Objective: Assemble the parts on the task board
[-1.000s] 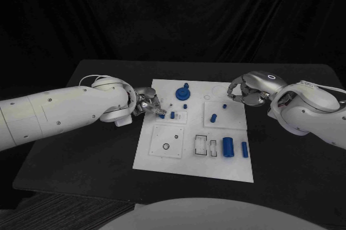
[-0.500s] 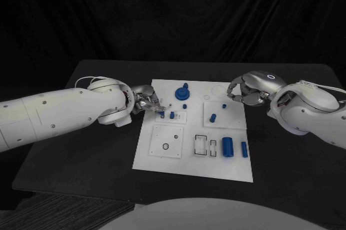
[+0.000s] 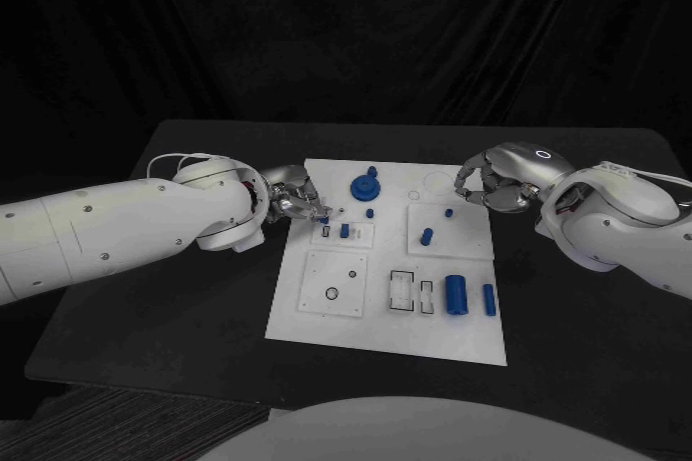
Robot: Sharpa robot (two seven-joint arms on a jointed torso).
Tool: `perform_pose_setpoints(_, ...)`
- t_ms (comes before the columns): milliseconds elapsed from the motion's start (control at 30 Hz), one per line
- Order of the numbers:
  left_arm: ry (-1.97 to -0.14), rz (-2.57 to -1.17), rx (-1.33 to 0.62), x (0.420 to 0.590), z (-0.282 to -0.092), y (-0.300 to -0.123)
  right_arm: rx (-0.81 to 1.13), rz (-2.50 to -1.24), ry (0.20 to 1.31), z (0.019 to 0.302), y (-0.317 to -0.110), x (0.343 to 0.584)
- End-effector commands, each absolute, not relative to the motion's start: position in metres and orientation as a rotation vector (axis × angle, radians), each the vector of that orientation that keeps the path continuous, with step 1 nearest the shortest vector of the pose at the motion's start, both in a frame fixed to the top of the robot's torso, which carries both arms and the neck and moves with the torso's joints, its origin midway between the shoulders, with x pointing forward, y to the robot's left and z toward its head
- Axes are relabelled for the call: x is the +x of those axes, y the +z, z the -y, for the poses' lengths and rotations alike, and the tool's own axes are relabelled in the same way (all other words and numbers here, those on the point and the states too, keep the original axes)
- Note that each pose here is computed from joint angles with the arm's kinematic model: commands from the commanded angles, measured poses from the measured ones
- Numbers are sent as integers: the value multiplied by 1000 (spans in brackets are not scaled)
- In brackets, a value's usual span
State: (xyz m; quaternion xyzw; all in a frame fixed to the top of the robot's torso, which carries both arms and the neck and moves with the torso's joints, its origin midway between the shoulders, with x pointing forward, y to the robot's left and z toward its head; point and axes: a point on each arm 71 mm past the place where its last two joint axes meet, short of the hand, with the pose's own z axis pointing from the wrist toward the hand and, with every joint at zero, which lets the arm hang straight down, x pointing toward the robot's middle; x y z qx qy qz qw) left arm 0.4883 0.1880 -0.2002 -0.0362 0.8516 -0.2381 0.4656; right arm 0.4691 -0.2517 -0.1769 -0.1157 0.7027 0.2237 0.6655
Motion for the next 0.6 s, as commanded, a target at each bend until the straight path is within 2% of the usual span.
perform_pose_setpoints(33, -599, -2084, -60, 488, -185, -200, -247, -1578, 495, 253, -177, 469)
perform_pose_setpoints(600, -577, -2126, -45, 488, -185, -204, -247, -1576, 497, 253, -177, 469)
